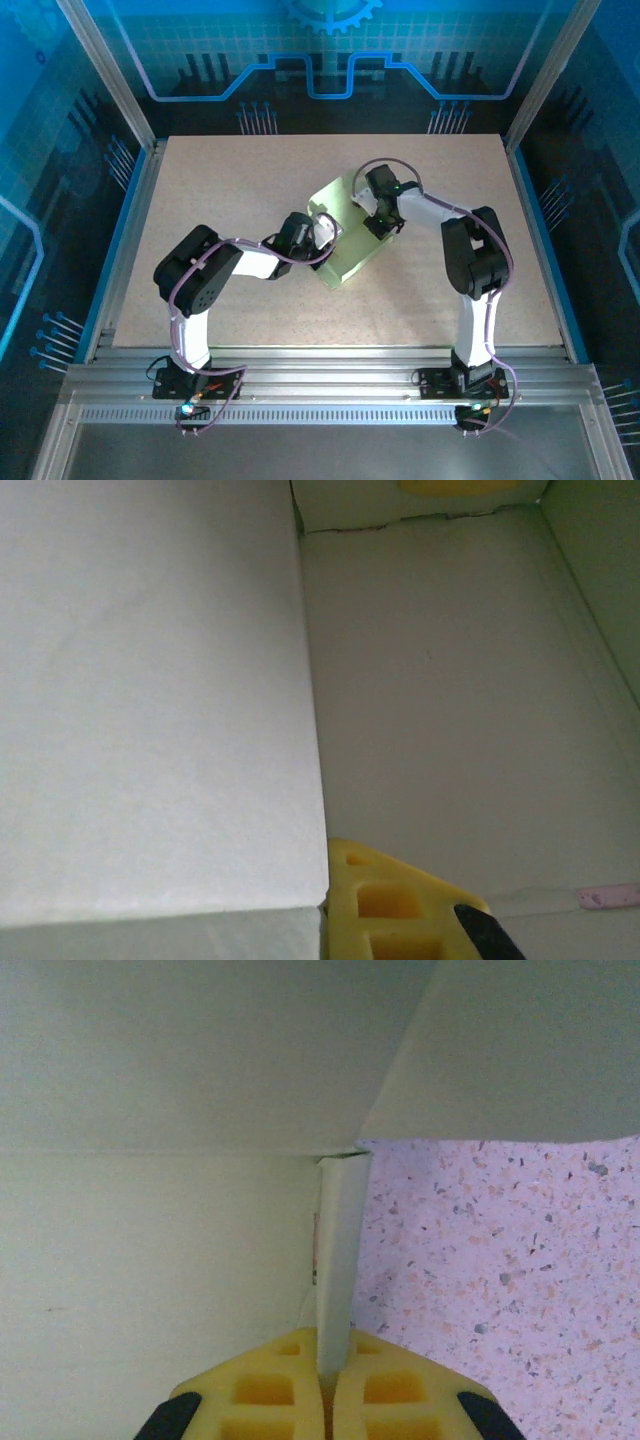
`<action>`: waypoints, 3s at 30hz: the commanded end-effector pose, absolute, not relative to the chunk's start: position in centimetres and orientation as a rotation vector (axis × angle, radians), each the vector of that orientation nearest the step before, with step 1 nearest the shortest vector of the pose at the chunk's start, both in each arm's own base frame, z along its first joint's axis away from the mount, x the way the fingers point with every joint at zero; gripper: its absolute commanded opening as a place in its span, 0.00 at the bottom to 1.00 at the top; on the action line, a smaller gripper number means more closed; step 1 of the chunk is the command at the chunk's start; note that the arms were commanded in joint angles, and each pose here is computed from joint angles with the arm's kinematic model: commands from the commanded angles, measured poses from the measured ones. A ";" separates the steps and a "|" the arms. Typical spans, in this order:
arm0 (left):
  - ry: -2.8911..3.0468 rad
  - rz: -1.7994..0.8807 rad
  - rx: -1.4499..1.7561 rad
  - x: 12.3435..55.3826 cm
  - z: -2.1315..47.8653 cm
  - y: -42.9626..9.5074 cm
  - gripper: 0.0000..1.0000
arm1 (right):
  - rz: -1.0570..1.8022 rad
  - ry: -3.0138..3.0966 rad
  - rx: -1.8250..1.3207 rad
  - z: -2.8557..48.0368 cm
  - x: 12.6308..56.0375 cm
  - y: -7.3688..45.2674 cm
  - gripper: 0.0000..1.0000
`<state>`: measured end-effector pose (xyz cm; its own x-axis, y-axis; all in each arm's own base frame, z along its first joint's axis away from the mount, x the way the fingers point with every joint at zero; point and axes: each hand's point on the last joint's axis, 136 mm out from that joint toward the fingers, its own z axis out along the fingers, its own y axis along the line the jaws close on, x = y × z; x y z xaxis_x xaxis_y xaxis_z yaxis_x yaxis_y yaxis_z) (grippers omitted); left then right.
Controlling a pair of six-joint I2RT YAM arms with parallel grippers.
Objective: Fold the paper box
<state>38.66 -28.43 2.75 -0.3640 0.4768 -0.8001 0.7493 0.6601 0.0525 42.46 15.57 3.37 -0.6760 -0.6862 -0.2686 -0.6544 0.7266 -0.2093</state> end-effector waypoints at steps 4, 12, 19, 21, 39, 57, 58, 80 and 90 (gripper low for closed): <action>2.204 -0.533 0.922 35.4 -0.6 -26.7 0.06 | -0.299 2.864 -1.124 -0.8 38.0 14.0 0.00; 2.230 -0.651 0.743 33.1 1.7 -24.3 0.05 | -0.033 2.870 -0.847 1.8 35.1 19.9 0.00; 2.260 -0.654 0.698 31.2 1.5 -23.6 0.05 | -0.135 2.887 -0.887 -0.7 32.3 21.3 0.00; 2.267 -0.642 0.693 31.2 1.3 -23.6 0.05 | -0.208 2.891 -0.889 -1.7 32.1 21.3 0.00; 2.285 -0.624 0.716 31.5 0.4 -23.7 0.05 | 0.001 2.739 -0.707 2.8 33.7 23.4 0.20; 2.287 -0.610 0.749 31.3 0.0 -23.9 0.05 | 0.381 2.717 -0.519 6.2 35.8 21.0 0.38; 2.289 -0.607 0.751 31.2 -0.1 -23.9 0.05 | 0.383 2.710 -0.493 6.5 36.0 20.6 0.38; 2.296 -0.512 0.881 30.5 -1.6 -24.8 0.05 | 1.089 2.601 -0.255 9.6 36.8 20.8 0.03; 2.296 -0.513 0.881 30.5 -1.6 -24.9 0.05 | 1.194 2.716 -0.159 5.8 35.8 19.7 0.03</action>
